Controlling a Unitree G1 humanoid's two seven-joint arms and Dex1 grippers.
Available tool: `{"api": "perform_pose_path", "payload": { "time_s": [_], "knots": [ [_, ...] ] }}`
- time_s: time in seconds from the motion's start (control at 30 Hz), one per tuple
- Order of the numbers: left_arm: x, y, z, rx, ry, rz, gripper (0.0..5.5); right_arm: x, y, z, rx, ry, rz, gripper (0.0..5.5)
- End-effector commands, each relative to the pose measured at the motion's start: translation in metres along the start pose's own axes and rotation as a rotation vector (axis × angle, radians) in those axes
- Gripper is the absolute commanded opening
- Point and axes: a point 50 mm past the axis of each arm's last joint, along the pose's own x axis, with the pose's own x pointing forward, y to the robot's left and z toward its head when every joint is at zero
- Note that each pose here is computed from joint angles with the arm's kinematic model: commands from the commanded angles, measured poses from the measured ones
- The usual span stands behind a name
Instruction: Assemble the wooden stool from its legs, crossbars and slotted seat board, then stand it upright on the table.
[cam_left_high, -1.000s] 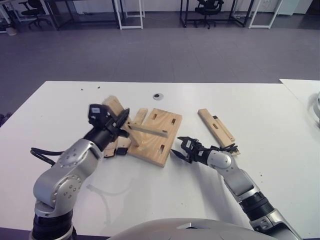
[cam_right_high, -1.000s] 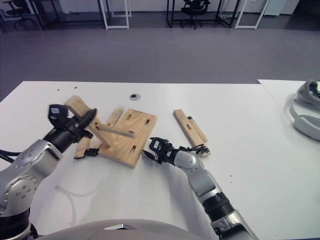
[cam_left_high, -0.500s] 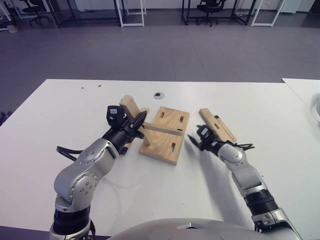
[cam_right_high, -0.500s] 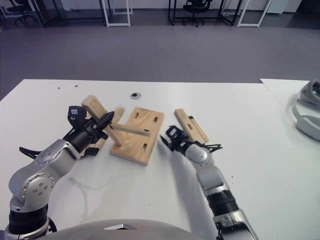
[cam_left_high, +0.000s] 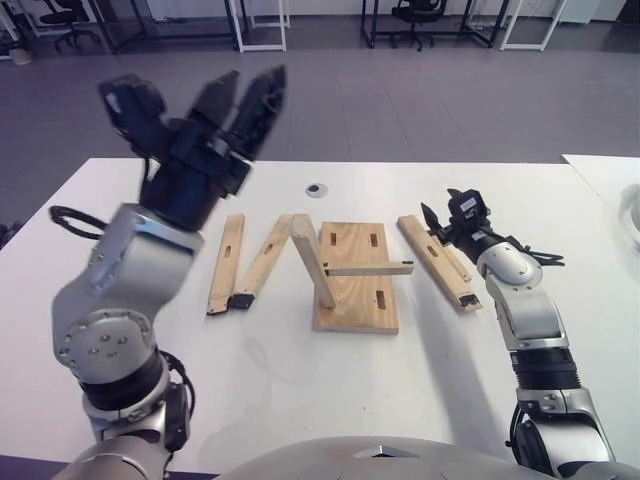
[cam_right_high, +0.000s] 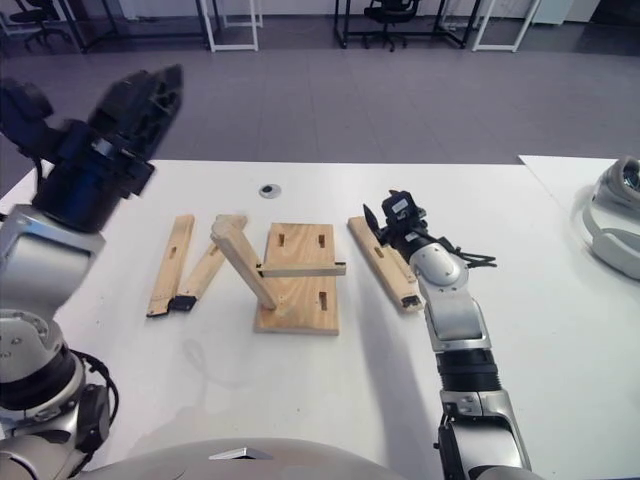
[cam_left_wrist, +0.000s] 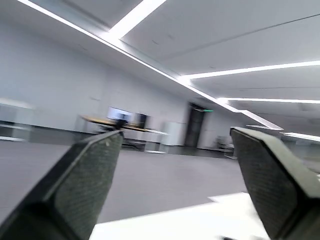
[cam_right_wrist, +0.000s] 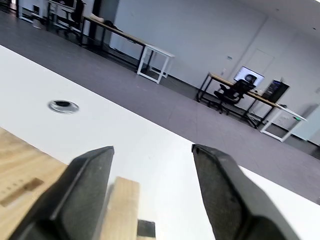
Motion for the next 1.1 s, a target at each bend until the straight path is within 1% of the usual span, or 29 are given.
{"api": "perform_pose_path", "payload": {
  "time_s": [0.03,0.2,0.27,0.37,0.47,0.67,0.7,0.77,0.83,0.87,0.9,1.0,1.03,1.1],
  "knots": [
    [-0.018,0.044,-0.063,0.193,0.360,0.140,3.95,0.005,-0.009,0.000,0.011,0.014,-0.044,2.90],
    [-0.049,0.075,-0.144,0.179,0.721,0.147,3.95,0.005,-0.006,-0.015,0.039,0.075,-0.041,2.90],
    [-0.061,0.083,-0.161,0.170,0.827,0.175,3.95,0.005,-0.003,-0.020,0.046,0.094,-0.033,2.90],
    [-0.075,0.089,-0.178,0.167,0.928,0.186,3.95,0.005,0.003,-0.026,0.056,0.116,-0.018,2.90],
    [-0.081,0.092,-0.187,0.170,0.989,0.164,3.95,0.006,0.008,-0.030,0.062,0.126,-0.010,2.90],
    [-0.089,0.093,-0.196,0.175,1.034,0.168,2.97,0.007,0.011,-0.031,0.068,0.130,-0.008,2.90],
    [-0.090,0.092,-0.197,0.183,1.037,0.163,2.73,0.007,0.012,-0.031,0.069,0.130,-0.006,2.90],
    [-0.087,0.091,-0.196,0.194,1.020,0.156,2.40,0.008,0.013,-0.031,0.079,0.130,0.004,2.90],
    [-0.080,0.091,-0.193,0.203,0.969,0.153,2.11,0.012,0.013,-0.027,0.150,0.119,0.025,2.90],
    [-0.073,0.093,-0.189,0.213,0.919,0.165,2.07,0.015,0.013,-0.022,0.207,0.100,0.043,2.90],
    [-0.062,0.093,-0.181,0.207,0.834,0.158,2.07,0.018,0.011,-0.013,0.304,0.064,0.067,2.90],
    [-0.014,0.073,-0.143,0.178,0.511,-0.015,2.07,0.030,0.010,0.033,0.603,-0.114,0.238,2.90],
    [0.000,0.066,-0.132,0.184,0.433,-0.079,2.07,0.035,0.012,0.051,0.688,-0.173,0.313,2.90],
    [0.019,0.058,-0.118,0.192,0.332,-0.178,2.07,0.045,0.019,0.084,0.834,-0.270,0.441,2.90]
  ]
}}
